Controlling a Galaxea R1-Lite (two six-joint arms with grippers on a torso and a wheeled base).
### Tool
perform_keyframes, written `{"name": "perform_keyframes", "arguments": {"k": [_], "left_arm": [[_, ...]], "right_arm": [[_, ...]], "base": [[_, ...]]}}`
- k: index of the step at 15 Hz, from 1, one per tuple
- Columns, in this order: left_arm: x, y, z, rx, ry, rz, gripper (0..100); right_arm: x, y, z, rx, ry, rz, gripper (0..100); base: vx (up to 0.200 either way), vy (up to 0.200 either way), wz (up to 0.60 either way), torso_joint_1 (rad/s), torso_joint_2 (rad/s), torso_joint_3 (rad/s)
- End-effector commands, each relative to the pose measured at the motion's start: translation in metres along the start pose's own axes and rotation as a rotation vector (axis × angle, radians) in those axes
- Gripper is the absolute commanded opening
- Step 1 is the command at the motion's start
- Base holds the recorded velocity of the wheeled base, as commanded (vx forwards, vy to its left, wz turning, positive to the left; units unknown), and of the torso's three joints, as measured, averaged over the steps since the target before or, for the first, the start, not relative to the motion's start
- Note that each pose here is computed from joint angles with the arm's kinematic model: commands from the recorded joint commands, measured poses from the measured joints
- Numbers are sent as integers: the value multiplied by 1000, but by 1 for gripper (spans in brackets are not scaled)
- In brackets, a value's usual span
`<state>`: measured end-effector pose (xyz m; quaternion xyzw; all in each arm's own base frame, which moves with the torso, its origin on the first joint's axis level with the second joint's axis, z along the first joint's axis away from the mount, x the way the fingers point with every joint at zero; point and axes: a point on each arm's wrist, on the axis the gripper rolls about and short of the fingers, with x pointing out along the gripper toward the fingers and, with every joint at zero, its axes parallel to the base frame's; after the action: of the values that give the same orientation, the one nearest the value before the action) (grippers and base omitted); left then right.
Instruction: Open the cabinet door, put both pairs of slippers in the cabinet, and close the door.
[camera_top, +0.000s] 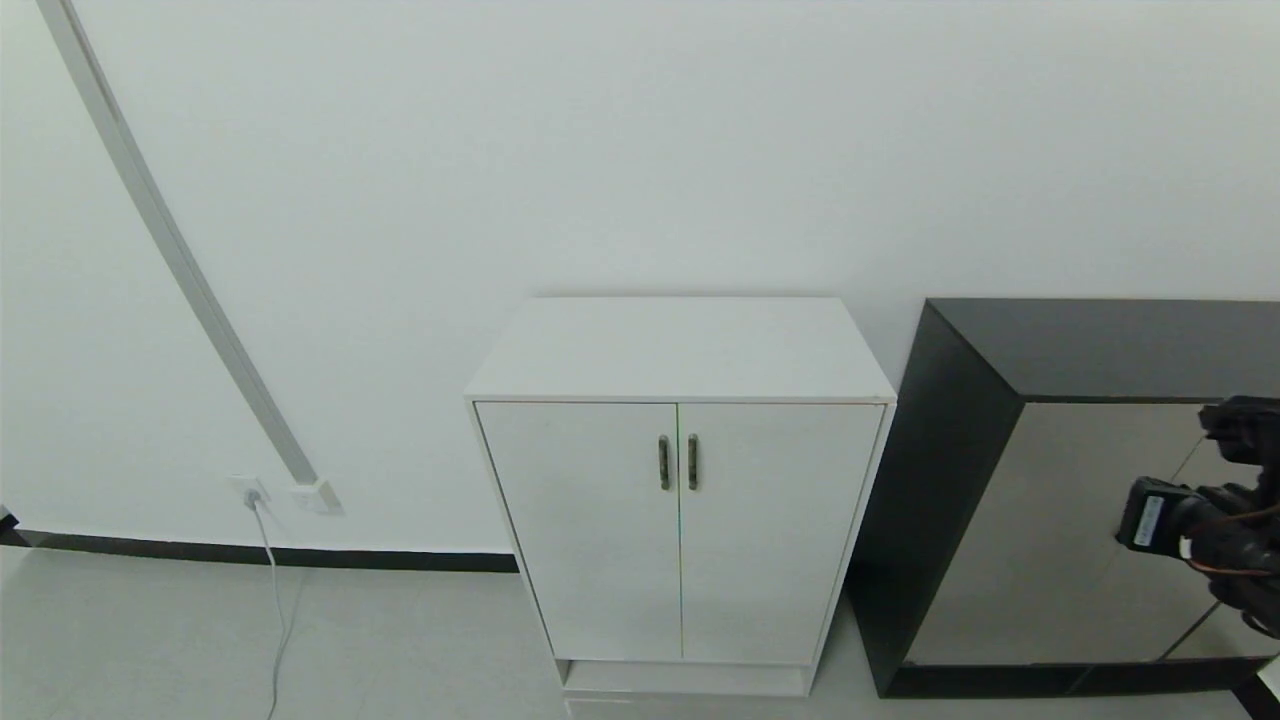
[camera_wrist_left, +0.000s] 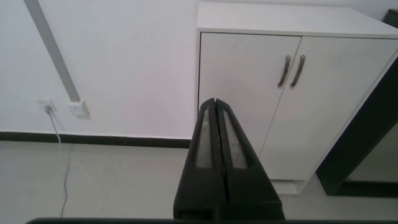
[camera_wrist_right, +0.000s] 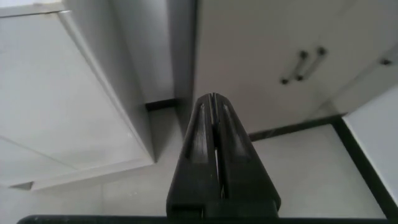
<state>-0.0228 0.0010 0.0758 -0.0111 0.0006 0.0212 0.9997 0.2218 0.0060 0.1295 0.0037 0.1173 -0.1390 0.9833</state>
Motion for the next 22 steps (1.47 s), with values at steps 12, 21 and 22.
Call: {"name": "perform_keyframes", "arguments": {"k": [12,21,22], "left_arm": [[0,0,0,-1,0,2,0],[0,0,0,-2,1,2,0],[0,0,0,-1,1,2,0]], "right_arm": [[-134,-46,-15,-88,-76,198,0],[-166,-55,-69,-119,101,332,0],[-168,-55,-76,-121,110,343,0]], "base": [[0,0,0,0,0,0],[0,0,0,0,0,0],[0,0,0,0,0,0]]}}
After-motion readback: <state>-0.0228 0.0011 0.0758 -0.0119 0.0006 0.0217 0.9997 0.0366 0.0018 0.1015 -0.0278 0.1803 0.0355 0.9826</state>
